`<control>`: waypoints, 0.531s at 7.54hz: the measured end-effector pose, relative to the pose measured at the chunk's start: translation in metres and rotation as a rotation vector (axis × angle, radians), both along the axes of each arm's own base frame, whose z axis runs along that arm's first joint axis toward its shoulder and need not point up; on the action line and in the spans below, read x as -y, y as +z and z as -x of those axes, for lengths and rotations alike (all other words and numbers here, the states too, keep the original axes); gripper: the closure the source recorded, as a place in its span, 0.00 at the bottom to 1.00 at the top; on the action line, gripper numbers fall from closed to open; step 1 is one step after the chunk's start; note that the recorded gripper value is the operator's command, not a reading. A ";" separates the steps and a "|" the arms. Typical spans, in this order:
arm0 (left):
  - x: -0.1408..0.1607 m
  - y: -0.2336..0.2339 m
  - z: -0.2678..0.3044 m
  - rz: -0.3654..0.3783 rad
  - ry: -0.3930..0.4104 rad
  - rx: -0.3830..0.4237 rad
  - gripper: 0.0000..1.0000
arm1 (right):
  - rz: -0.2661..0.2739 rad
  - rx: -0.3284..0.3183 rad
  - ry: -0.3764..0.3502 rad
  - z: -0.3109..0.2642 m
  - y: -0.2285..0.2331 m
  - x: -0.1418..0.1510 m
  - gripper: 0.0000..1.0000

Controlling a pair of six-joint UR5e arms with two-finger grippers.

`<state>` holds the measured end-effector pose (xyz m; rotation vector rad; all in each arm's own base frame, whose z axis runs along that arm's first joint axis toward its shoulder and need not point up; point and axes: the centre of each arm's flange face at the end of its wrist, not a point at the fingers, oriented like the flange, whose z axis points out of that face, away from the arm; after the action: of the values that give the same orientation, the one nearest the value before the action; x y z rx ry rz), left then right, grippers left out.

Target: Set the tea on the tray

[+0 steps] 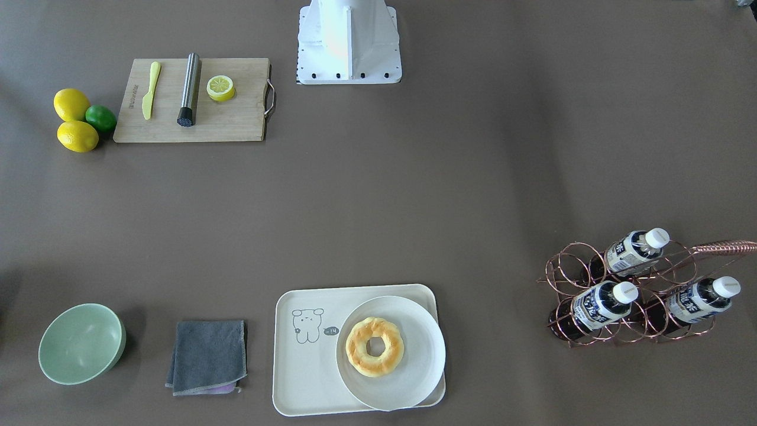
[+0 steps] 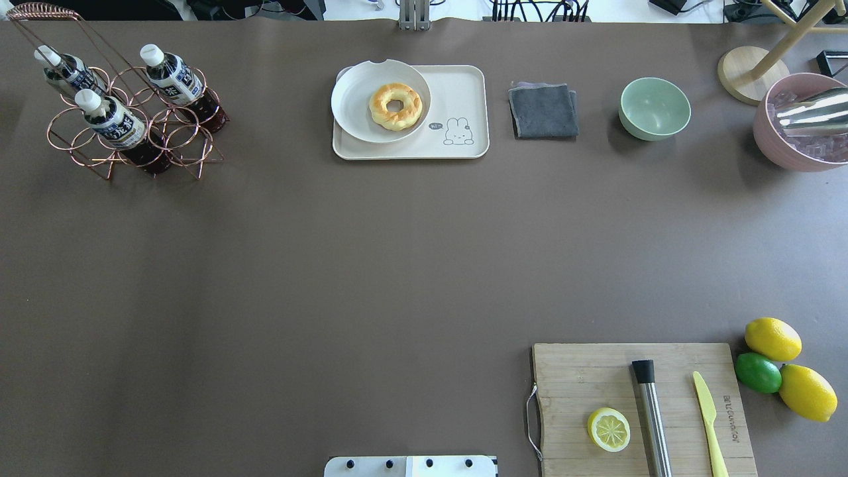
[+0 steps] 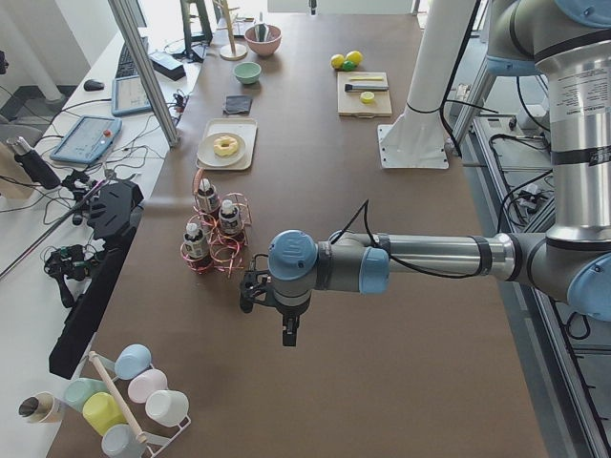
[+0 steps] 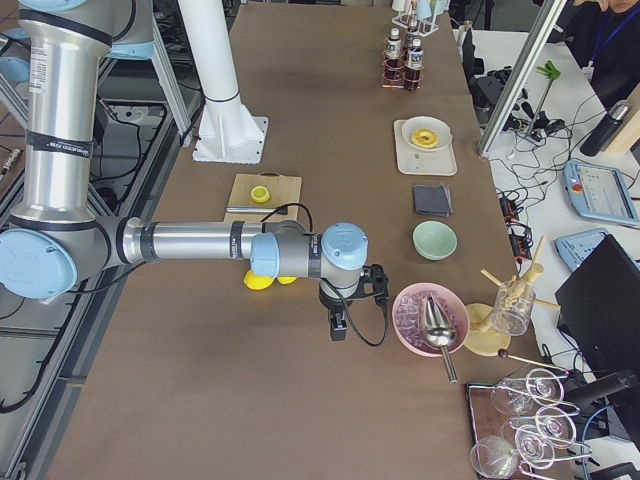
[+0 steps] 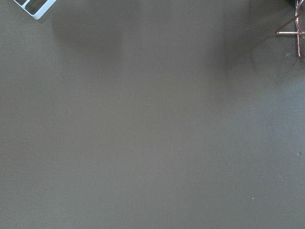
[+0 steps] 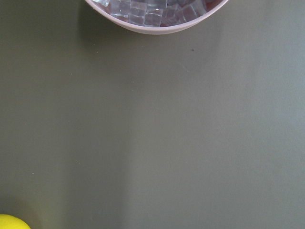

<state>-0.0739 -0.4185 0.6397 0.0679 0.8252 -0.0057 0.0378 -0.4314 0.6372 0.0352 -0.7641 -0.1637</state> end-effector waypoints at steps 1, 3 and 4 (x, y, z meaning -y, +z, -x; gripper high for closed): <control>0.000 0.000 0.000 -0.001 0.000 0.000 0.01 | 0.000 0.000 0.000 0.000 0.000 0.000 0.00; -0.005 -0.006 0.000 -0.010 0.001 0.000 0.01 | -0.001 0.003 0.000 0.000 -0.001 0.000 0.00; -0.007 -0.008 0.000 -0.013 0.000 0.000 0.01 | -0.002 0.005 0.000 0.000 -0.002 0.000 0.00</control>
<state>-0.0734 -0.4116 0.6322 0.0797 0.8256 -0.0001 0.0374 -0.4311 0.6356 0.0375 -0.7690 -0.1645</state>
